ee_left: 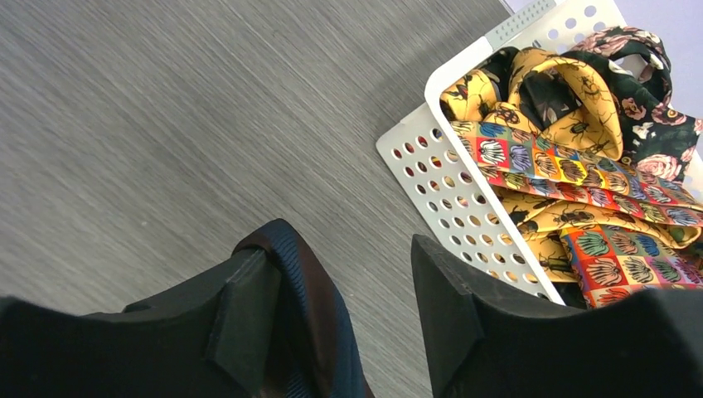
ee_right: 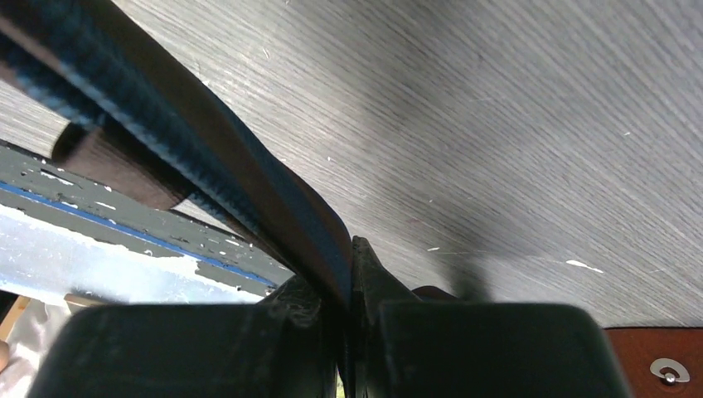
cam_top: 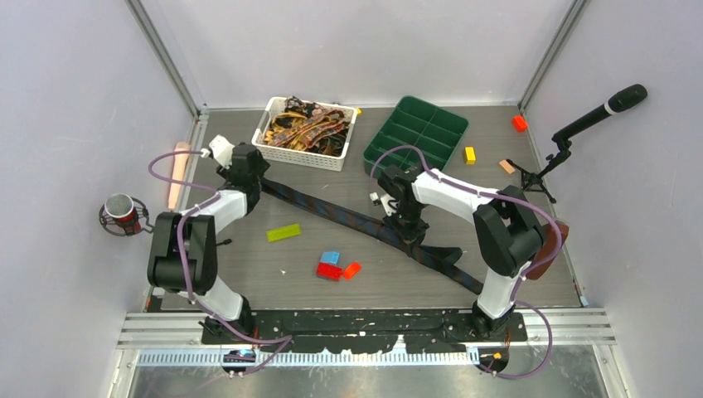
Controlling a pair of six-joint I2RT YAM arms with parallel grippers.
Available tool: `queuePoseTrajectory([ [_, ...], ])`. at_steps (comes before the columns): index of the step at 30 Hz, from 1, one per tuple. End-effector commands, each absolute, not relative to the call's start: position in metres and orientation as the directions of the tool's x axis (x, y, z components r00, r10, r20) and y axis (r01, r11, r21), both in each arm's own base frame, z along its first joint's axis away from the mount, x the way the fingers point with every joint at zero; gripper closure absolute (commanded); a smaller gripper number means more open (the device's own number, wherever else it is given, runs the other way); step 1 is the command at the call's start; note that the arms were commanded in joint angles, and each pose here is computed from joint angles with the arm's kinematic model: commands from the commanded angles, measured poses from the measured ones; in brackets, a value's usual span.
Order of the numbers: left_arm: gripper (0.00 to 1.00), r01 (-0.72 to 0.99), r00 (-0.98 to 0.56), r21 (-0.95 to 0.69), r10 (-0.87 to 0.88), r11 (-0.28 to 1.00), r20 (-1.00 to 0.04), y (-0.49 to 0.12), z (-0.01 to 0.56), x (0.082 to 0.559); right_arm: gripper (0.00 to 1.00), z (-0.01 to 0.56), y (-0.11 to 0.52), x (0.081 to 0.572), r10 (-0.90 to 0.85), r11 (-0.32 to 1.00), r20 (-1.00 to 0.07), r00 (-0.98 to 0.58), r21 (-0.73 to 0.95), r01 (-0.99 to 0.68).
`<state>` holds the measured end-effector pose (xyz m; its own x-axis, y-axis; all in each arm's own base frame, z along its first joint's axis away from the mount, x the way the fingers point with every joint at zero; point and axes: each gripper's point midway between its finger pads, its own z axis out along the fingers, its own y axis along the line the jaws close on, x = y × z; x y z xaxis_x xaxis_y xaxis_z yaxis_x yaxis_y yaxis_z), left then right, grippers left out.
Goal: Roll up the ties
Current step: Place the tie at the center of the board.
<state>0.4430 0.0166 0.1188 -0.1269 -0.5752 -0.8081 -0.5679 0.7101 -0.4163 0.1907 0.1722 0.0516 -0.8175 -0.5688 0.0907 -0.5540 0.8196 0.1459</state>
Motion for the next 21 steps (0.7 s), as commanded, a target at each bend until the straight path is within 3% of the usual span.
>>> queuePoseTrajectory([
  [1,0.37,-0.484,-0.03,-0.532,-0.62,0.695,-0.784,0.022,0.131,0.468,0.9,0.053,0.159,0.186,-0.569,0.822,0.137,-0.811,0.098,-0.56],
  [8,0.35,-0.272,-0.095,-0.681,-0.723,0.68,-0.685,-0.01,0.112,0.49,0.82,0.05,0.159,0.192,-0.573,0.819,0.119,-0.811,0.081,-0.568],
  [18,0.03,-0.263,-0.08,-0.723,-0.761,0.639,-0.644,0.008,0.108,0.488,0.59,0.052,0.163,0.2,-0.575,0.818,0.089,-0.814,0.074,-0.57],
  [21,0.0,-0.243,-0.088,-0.731,-0.765,0.638,-0.638,0.005,0.113,0.488,0.49,0.056,0.166,0.204,-0.576,0.817,0.067,-0.814,0.074,-0.572],
])
